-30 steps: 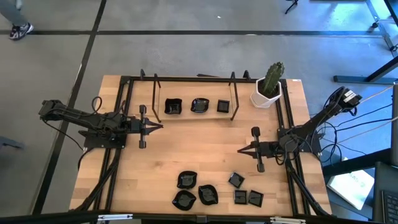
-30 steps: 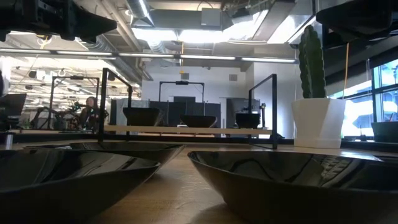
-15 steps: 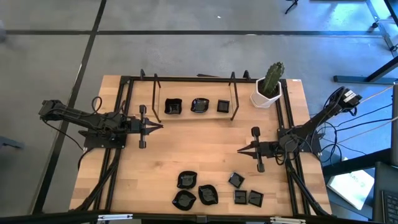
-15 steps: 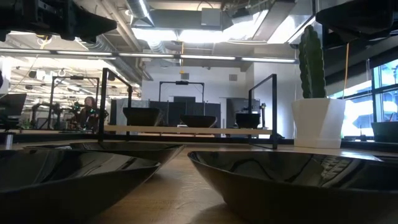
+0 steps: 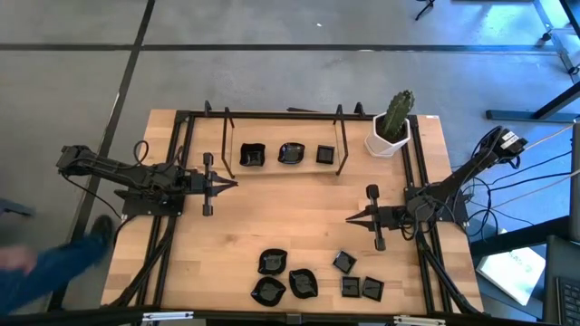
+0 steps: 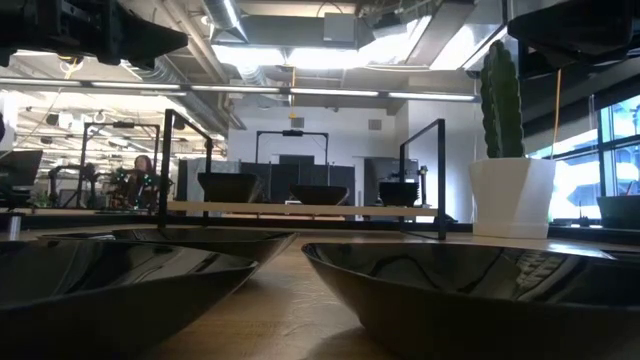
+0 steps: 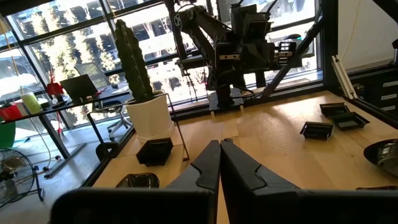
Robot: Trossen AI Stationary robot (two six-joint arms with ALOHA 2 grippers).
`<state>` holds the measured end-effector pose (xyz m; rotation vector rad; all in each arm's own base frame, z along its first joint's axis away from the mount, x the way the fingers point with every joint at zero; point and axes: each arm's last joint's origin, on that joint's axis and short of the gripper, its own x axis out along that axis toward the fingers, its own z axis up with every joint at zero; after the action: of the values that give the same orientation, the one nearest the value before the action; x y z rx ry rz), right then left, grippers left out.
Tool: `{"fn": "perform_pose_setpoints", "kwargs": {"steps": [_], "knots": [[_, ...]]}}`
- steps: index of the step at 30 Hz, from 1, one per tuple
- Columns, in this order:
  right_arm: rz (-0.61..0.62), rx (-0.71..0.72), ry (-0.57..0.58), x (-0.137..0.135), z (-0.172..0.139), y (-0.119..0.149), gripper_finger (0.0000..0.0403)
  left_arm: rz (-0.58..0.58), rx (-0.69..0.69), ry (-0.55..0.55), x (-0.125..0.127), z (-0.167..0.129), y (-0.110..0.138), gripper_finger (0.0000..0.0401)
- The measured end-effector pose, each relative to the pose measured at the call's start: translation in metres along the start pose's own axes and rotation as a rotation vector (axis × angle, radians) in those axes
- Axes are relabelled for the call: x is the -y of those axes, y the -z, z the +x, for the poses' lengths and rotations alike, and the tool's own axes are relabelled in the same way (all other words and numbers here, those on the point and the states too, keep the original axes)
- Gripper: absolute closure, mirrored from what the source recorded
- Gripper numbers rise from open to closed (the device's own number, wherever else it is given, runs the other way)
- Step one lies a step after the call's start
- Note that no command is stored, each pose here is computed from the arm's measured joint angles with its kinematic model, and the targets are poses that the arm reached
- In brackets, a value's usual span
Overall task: Pick & Place Mini shaped plates
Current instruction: Stack the top leaf-shaped plate on the top of the leaf-shaped plate on the shelf
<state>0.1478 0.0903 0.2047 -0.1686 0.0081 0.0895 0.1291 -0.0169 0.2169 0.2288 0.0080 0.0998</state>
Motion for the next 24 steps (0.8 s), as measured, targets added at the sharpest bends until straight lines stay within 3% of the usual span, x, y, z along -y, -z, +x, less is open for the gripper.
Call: {"fn": "perform_pose_setpoints", "kwargs": {"steps": [24], "knots": [[-0.007, -0.012, -0.002, -0.0002, 0.0000, 0.0014, 0.0379, 0.000, 0.000, 0.000, 0.0000, 0.0000, 0.0000, 0.0393]]}}
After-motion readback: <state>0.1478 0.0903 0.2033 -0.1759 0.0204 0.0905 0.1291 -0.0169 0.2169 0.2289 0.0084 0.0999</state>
